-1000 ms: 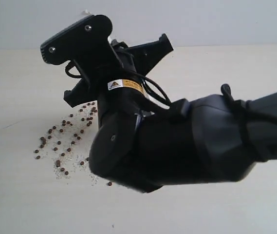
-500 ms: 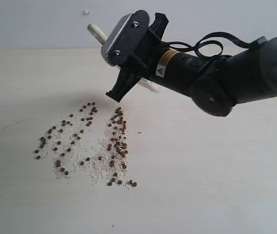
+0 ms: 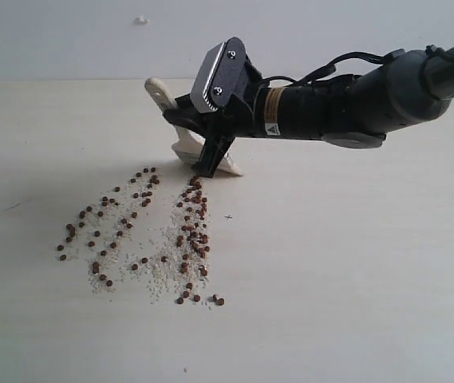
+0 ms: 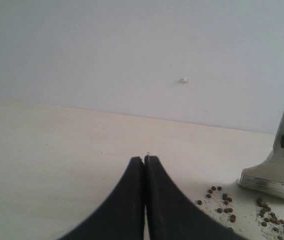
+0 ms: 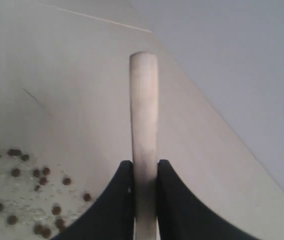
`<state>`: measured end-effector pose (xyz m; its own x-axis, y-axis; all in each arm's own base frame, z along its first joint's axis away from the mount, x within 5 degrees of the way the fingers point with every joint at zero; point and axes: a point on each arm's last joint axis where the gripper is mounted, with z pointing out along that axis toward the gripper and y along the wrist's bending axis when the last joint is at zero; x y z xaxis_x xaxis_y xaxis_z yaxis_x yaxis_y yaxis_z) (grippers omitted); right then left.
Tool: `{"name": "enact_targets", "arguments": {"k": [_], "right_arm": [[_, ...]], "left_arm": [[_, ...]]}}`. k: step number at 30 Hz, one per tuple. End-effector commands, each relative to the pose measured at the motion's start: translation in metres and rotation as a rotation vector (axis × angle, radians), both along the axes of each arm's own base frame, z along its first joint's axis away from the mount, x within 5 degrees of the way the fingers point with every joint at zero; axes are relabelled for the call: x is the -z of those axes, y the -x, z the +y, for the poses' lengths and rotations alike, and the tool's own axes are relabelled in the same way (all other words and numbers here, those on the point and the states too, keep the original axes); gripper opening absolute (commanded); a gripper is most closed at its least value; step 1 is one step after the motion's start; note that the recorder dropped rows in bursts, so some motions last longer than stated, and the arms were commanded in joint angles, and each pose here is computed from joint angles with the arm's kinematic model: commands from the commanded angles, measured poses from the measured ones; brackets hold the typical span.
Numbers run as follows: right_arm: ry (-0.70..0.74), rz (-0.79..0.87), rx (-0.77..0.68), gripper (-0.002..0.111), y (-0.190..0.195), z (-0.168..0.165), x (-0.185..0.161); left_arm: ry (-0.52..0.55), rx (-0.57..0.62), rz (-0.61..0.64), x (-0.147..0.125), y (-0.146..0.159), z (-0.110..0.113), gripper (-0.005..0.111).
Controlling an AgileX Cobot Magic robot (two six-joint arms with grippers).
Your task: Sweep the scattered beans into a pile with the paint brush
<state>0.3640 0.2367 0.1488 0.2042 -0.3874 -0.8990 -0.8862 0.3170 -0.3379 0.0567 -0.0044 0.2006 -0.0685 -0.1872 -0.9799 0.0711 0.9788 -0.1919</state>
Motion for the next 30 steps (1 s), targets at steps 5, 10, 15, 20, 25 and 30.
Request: {"name": "enact_targets", "arguments": {"k": [5,10,15,20,25,30], "right_arm": [[-0.013,0.176,-0.152,0.000,0.015,0.004,0.002],[-0.006,0.303,-0.202,0.000,0.023,0.004,0.005],[0.012,0.395,-0.251,0.000,0.031,0.004,0.001],[-0.021,0.343,-0.246,0.000,0.034,0.002,-0.027],[-0.043,0.182,-0.202,0.000,0.032,-0.001,-0.062],[-0.088,-0.032,-0.133,0.000,0.022,-0.002,-0.074]], "left_arm": [[0.004,-0.003,-0.007,0.000,0.000,0.000,0.000],[0.002,-0.002,-0.007,0.000,0.000,0.000,0.000],[0.002,-0.002,-0.007,0.000,0.000,0.000,0.000],[0.002,-0.002,-0.007,0.000,0.000,0.000,0.000],[0.002,-0.002,-0.007,0.000,0.000,0.000,0.000],[0.002,-0.002,-0.007,0.000,0.000,0.000,0.000]]}}
